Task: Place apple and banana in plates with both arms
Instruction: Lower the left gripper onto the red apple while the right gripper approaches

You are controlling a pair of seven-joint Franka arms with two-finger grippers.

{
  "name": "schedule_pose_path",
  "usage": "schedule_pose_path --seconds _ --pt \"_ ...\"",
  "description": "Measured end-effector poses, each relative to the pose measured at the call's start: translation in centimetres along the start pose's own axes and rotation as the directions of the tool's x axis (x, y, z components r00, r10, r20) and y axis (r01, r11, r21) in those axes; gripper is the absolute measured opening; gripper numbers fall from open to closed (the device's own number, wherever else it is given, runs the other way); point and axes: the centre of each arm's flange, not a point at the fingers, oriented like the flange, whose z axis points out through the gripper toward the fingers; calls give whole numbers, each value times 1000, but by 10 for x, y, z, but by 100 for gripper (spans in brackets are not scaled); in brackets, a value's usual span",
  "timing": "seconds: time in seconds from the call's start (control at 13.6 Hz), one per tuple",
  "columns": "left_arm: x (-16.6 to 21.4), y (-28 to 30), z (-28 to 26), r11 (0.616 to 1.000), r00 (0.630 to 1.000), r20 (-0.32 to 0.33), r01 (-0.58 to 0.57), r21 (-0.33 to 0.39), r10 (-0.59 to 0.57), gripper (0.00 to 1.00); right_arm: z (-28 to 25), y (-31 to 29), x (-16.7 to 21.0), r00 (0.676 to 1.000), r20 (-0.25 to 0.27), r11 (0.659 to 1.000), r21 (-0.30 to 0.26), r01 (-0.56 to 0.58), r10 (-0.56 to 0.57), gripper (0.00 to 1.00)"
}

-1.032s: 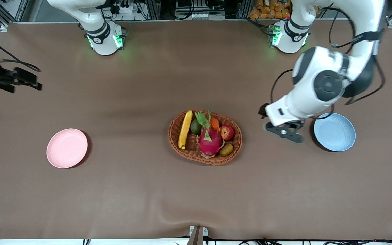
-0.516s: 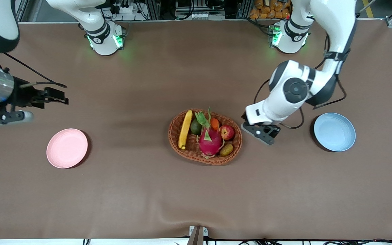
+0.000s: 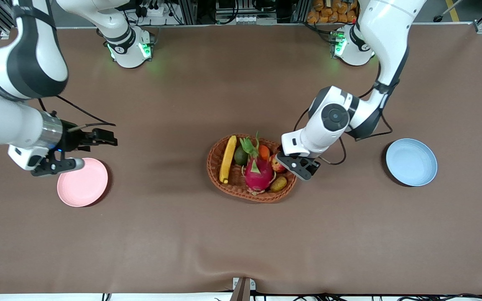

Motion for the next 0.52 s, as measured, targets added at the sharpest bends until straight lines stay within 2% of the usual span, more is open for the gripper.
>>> schedule_pose_path --seconds 0.22,0.52 --pt "2 13 5 1000 1000 -4 -19 -3 19 100 7 -1 4 1000 6 999 36 -8 8 100" --pt "3 35 13 999 999 6 -33 -11 33 100 13 -20 9 1000 -13 996 94 3 -2 100"
